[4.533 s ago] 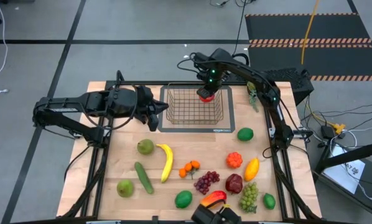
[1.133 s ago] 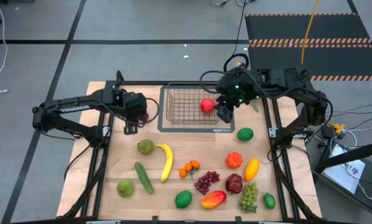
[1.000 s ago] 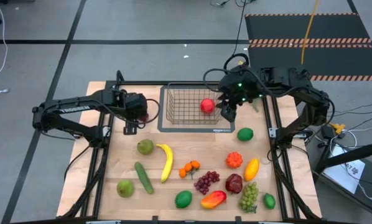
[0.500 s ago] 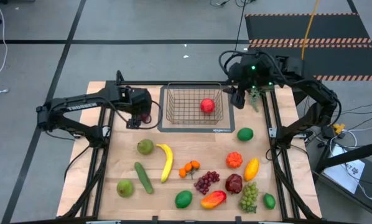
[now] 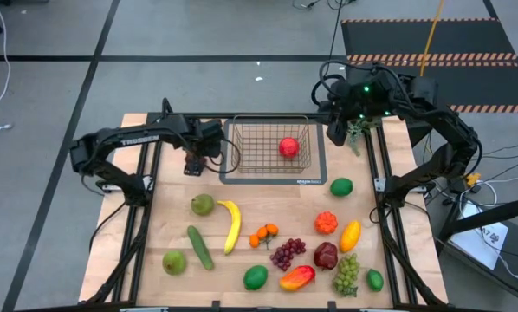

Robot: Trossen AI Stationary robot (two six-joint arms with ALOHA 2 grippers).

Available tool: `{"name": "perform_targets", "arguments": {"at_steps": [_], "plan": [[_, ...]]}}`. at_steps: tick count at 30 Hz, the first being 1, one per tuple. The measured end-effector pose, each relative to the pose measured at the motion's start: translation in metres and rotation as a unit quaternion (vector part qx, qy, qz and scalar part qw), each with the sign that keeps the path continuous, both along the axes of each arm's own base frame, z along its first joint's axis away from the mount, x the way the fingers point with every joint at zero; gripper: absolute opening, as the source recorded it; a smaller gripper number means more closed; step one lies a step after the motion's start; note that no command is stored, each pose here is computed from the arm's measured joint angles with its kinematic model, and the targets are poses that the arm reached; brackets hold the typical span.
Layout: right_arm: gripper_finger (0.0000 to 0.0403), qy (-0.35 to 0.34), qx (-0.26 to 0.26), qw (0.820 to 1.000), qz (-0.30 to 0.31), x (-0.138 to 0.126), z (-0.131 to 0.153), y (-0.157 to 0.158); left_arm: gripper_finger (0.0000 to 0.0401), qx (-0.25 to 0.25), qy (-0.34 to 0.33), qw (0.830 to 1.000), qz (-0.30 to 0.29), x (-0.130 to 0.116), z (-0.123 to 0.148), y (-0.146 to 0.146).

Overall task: Build produce basket
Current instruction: Put the top dark red apple into the brown wire basket

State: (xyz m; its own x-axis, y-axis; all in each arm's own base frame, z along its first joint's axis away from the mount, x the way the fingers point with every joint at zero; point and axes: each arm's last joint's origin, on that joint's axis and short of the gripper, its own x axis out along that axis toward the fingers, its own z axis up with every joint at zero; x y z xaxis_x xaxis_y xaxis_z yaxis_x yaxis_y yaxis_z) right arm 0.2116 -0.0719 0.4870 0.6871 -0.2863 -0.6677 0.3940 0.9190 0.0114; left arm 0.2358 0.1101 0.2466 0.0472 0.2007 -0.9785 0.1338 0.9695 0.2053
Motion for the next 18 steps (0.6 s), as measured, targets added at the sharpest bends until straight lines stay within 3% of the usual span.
{"name": "perform_targets", "arguments": {"at_steps": [6, 12, 18], "plan": [[0.0160, -0.012, 0.034, 0.999, -0.020, 0.001, 0.000, 0.003, 0.0395, 0.073, 0.025, 0.997, -0.029, 0.013, -0.013, 0.012], [0.0160, -0.028, 0.055, 0.998, -0.022, 0.003, 0.001, 0.005, 0.0395, 0.038, 0.037, 0.999, -0.002, 0.013, -0.021, 0.014], [0.0160, -0.031, 0.059, 0.997, -0.026, 0.003, 0.001, 0.005, 0.0395, 0.010, 0.044, 0.999, -0.031, 0.008, -0.024, 0.015]]}}
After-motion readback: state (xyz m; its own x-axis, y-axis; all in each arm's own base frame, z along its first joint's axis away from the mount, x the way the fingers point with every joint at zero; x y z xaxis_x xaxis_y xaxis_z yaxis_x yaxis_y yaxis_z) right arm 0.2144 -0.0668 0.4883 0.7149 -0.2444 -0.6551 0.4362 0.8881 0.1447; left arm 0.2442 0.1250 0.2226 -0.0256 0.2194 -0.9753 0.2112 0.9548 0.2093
